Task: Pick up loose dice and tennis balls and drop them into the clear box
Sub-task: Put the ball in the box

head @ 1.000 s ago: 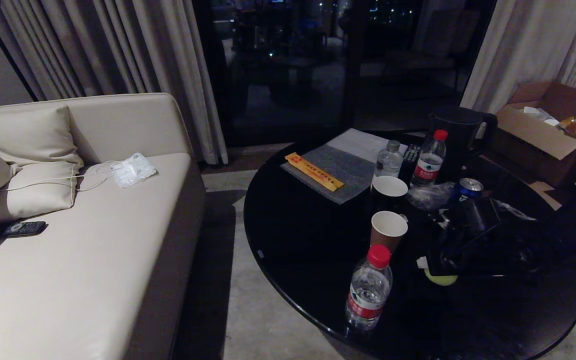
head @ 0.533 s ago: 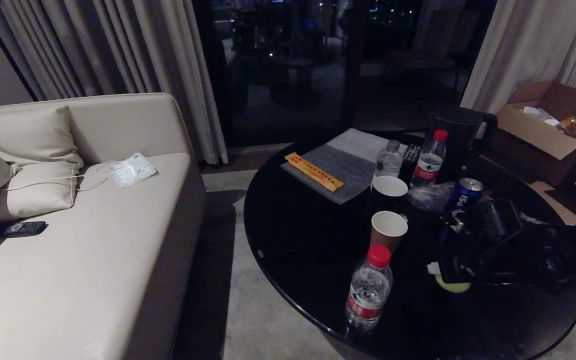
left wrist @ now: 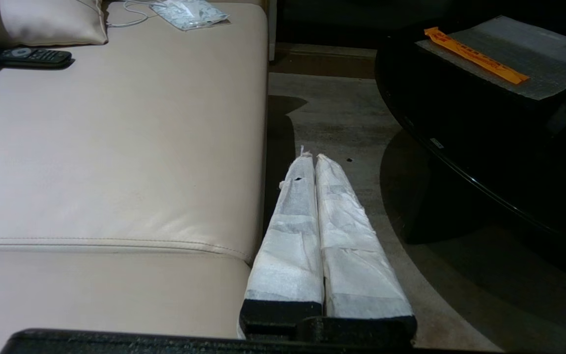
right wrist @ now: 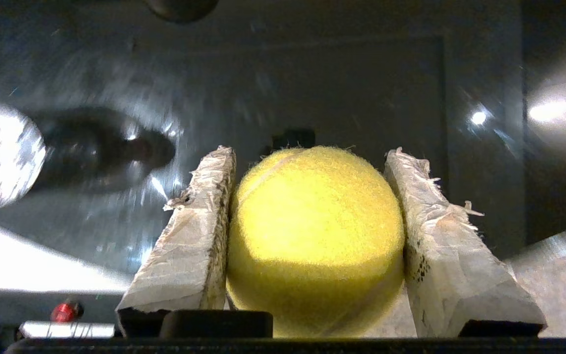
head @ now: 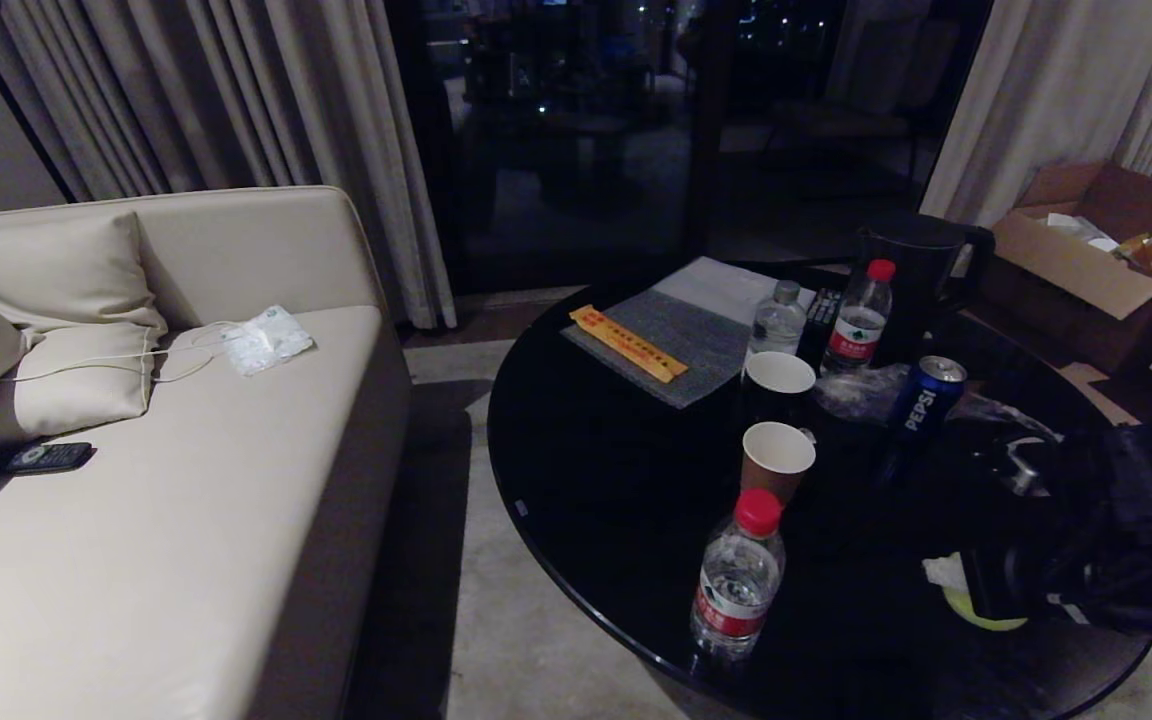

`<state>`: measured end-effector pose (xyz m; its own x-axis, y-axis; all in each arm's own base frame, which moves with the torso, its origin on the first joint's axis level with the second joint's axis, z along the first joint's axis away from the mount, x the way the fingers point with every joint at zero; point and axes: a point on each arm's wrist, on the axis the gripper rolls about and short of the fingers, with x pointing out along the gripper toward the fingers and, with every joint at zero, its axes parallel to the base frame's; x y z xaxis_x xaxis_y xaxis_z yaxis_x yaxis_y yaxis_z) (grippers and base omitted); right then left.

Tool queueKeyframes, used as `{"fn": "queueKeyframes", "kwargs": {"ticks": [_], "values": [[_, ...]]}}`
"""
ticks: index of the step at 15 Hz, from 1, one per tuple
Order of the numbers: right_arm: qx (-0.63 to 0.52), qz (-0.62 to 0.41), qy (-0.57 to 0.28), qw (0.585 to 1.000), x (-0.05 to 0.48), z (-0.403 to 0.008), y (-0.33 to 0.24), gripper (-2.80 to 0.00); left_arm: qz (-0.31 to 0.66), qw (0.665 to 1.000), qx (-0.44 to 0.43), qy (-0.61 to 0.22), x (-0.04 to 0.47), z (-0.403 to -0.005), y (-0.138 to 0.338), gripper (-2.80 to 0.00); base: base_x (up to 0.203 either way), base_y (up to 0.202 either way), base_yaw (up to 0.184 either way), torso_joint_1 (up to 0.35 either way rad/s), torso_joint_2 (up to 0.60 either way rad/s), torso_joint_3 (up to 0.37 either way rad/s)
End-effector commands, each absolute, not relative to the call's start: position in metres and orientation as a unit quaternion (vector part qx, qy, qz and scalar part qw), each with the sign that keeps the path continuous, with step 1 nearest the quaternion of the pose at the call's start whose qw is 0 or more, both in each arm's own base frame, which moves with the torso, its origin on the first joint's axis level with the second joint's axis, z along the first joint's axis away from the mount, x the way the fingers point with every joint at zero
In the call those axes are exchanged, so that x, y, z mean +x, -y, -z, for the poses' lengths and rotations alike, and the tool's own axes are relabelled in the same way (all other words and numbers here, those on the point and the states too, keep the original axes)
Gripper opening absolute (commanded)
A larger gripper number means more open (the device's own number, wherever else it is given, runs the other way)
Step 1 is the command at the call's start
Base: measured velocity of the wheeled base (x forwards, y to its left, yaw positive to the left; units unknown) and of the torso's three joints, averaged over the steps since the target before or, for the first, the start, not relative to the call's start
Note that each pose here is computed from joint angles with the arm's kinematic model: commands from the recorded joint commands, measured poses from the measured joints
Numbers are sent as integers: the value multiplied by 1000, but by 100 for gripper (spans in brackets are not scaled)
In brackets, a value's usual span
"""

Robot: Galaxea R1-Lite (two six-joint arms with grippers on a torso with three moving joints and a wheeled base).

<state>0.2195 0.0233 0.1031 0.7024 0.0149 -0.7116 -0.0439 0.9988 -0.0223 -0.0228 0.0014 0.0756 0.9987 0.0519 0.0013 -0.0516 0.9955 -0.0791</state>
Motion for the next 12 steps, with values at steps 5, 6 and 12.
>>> {"fn": "queueKeyframes", "kwargs": {"ticks": [5, 6, 12], "values": [[-1, -3, -248, 969, 93, -152, -6, -280, -26, 999, -40, 0, -23, -75, -1, -280, 0, 0, 0, 0, 0, 0], [1, 2, -232, 973, 76, -149, -4, -280, -26, 999, -40, 0, -23, -75, -1, -280, 0, 0, 0, 0, 0, 0], [13, 39, -188, 981, 1, -108, 1, -280, -26, 999, -40, 0, -23, -75, -1, -280, 0, 0, 0, 0, 0, 0]]}}
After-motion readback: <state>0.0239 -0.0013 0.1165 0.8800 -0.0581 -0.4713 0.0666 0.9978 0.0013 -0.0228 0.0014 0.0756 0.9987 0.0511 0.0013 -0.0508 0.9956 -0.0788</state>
